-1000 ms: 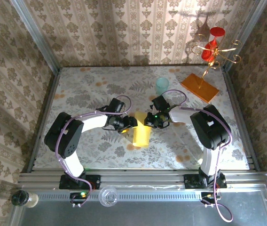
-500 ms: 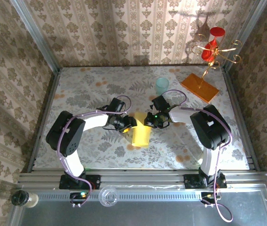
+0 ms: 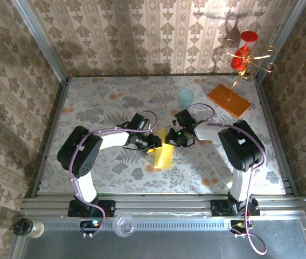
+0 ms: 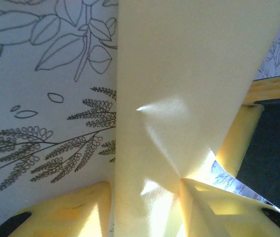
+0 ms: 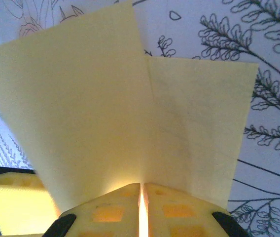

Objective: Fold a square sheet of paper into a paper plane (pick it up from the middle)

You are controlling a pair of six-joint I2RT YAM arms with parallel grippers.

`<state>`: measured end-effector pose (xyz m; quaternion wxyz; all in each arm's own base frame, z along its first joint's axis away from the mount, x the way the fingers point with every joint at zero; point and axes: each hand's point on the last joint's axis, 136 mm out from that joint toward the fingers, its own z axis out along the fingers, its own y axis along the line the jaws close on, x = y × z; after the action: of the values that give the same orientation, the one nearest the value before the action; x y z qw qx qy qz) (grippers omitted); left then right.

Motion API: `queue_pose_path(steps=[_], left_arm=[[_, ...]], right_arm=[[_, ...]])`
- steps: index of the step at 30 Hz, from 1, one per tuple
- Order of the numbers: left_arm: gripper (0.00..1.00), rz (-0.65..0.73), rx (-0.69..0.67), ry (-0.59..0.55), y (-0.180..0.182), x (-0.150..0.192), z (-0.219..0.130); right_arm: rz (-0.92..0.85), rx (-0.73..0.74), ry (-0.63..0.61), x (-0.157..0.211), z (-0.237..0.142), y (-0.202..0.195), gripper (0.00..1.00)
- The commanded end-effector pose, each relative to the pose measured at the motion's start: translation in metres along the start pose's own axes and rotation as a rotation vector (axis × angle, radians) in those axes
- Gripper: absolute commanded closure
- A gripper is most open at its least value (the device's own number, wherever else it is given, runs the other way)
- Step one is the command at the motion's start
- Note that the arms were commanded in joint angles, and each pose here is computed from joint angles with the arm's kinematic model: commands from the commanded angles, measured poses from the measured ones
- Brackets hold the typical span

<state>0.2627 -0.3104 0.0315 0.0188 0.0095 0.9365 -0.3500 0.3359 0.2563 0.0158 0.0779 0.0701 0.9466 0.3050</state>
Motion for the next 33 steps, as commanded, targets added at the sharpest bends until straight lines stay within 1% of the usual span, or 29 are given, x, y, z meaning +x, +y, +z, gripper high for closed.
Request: queue_pose_path(steps=[1,4,5,9,12,17,21,25,29,33], left_arm=[[0.57,0.007,-0.033,0.026,0.009,0.005,0.005],[0.56,0.003,-0.024,0.001,0.007,0.002,-0.002],[0.54,0.014,-0.012,-0.022,0.002,-0.001,-0.007],[0.49,0.052,0.023,-0.118,-0.014,-0.014,-0.029],[0.45,0.043,0.069,-0.144,-0.019,-0.017,-0.032],[0.38,-0.016,0.082,-0.097,-0.014,-0.010,-0.017],[0.32,-0.026,0.064,-0.057,-0.015,-0.006,-0.007],[0.28,-0.026,0.040,-0.034,-0.013,-0.002,0.000],[0.28,-0.031,0.006,-0.012,-0.006,0.001,0.005],[0.32,-0.020,-0.067,0.030,0.006,0.010,0.009]], right_arm=[[0.023,0.018,-0.014,0.001,-0.010,-0.005,0.86],[0.019,0.021,-0.025,-0.002,-0.014,-0.003,0.86],[0.018,0.025,-0.025,-0.003,-0.015,-0.003,0.86],[0.023,0.039,-0.012,0.000,-0.013,-0.008,0.86],[0.029,0.045,-0.006,0.002,-0.011,-0.012,0.86],[0.035,0.050,0.003,0.005,-0.009,-0.014,0.86],[0.038,0.042,0.007,0.006,-0.009,-0.013,0.86],[0.039,0.032,0.010,0.008,-0.011,-0.011,0.86],[0.047,0.017,0.019,0.011,-0.013,-0.009,0.85],[0.053,-0.006,0.028,0.014,-0.015,-0.005,0.85]])
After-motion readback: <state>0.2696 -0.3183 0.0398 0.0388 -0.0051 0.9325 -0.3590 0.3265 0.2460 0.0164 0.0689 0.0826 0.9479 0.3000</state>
